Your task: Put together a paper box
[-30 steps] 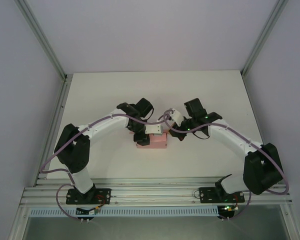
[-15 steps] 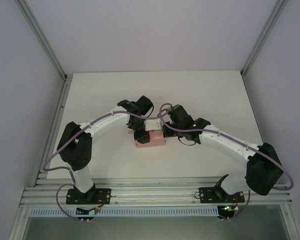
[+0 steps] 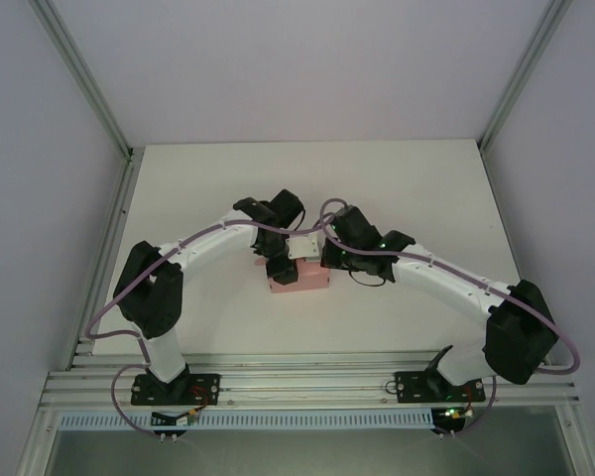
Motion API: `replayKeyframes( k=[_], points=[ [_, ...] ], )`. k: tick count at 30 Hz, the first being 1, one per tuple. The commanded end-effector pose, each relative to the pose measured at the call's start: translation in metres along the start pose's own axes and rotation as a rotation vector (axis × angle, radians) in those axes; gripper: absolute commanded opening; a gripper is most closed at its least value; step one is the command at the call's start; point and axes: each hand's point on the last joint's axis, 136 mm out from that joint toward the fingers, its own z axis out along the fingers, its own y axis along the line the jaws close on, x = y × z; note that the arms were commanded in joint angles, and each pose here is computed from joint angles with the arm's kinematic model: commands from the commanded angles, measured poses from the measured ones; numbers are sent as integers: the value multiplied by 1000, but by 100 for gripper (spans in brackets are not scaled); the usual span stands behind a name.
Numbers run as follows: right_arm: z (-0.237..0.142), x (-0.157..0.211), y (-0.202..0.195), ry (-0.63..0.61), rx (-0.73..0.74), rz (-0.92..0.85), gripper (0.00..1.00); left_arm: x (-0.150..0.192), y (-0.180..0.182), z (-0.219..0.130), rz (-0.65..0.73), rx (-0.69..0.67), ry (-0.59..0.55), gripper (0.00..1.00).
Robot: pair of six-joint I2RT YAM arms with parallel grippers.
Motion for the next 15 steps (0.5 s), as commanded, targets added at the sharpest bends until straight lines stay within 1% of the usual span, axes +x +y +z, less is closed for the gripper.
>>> replayKeyframes(
  k=[1, 4, 6, 9, 11, 13, 15],
  points=[
    [-3, 30, 26, 134, -131, -69, 0, -18, 14, 16, 11, -30, -56, 40],
    [3, 41, 11, 146, -106, -105, 0, -15, 13, 18, 19, -25, -49, 40],
    [5, 39, 1, 146, -105, -34, 0, -15, 12, 19, 26, -16, -45, 40],
    [-8, 14, 12, 119, -161, 69, 0, -14, 11, 20, 25, -6, -40, 40],
    [-22, 2, 20, 121, -152, 104, 0, -13, 9, 19, 33, 3, -33, 40],
    [-31, -2, 29, 148, -162, 118, 0, -11, 6, 18, 50, 12, -30, 40],
    [-31, 4, 35, 193, -191, 128, 0, -10, 6, 18, 61, 6, -28, 40]
  ],
)
